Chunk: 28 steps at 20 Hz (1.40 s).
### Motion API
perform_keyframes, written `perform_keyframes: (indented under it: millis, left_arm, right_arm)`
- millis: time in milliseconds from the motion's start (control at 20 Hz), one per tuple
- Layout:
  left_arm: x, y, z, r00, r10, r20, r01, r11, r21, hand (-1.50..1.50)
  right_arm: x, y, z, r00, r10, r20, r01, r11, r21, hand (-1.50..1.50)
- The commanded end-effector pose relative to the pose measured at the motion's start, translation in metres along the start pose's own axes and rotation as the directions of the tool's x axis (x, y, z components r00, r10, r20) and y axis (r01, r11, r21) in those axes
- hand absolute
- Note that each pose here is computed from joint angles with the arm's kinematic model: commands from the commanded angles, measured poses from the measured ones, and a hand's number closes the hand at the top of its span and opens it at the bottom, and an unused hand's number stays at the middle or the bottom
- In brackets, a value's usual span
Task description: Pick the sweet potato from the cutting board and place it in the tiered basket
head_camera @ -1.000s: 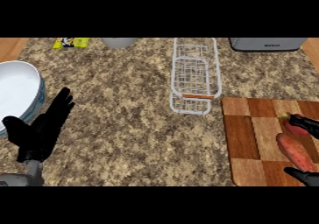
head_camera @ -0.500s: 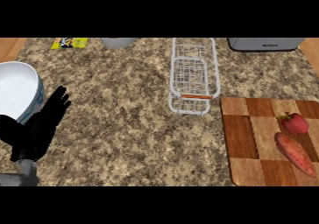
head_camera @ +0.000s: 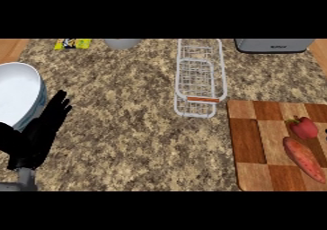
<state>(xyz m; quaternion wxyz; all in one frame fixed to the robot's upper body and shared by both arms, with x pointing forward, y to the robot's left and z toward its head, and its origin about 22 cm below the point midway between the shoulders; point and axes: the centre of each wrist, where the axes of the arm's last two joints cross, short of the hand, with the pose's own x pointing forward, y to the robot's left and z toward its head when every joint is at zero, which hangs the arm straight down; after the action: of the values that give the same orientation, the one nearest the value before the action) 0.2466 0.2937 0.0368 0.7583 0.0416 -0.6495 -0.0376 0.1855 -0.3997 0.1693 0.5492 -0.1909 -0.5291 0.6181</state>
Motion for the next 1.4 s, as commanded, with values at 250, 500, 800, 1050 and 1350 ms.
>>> perform_keyframes:
  millis: [250, 500, 800, 1050, 1350]
  left_arm:
    - [0.008, 0.002, -0.01, 1.0, 0.014, 0.007, -0.014, 1.0, -0.014, 0.0]
    - [0.01, -0.009, -0.01, 1.0, -0.011, 0.018, 0.011, 1.0, -0.021, 0.0]
    - [0.014, 0.018, -0.012, 1.0, 0.001, 0.02, -0.001, 1.0, -0.02, 0.0]
    - [-0.006, -0.002, -0.023, 1.0, 0.016, -0.005, -0.016, 1.0, -0.021, 0.0]
    - [-0.006, -0.009, -0.011, 1.0, 0.012, 0.001, -0.012, 1.0, -0.013, 0.0]
  right_arm:
    - [0.015, 0.059, -0.025, 0.993, 0.009, -0.119, -0.011, 1.0, -0.02, -1.5]
    - [-0.005, 0.052, -0.054, 0.981, 0.029, -0.191, -0.029, 1.0, 0.006, -1.5]
    - [-0.023, 0.097, -0.071, 0.981, 0.049, -0.188, -0.055, 0.998, -0.025, -1.5]
    - [-0.031, 0.102, -0.06, 0.979, 0.075, -0.188, -0.094, 0.991, -0.097, -1.5]
    - [-0.068, 0.094, -0.073, 0.973, 0.085, -0.213, -0.107, 0.99, -0.094, -1.5]
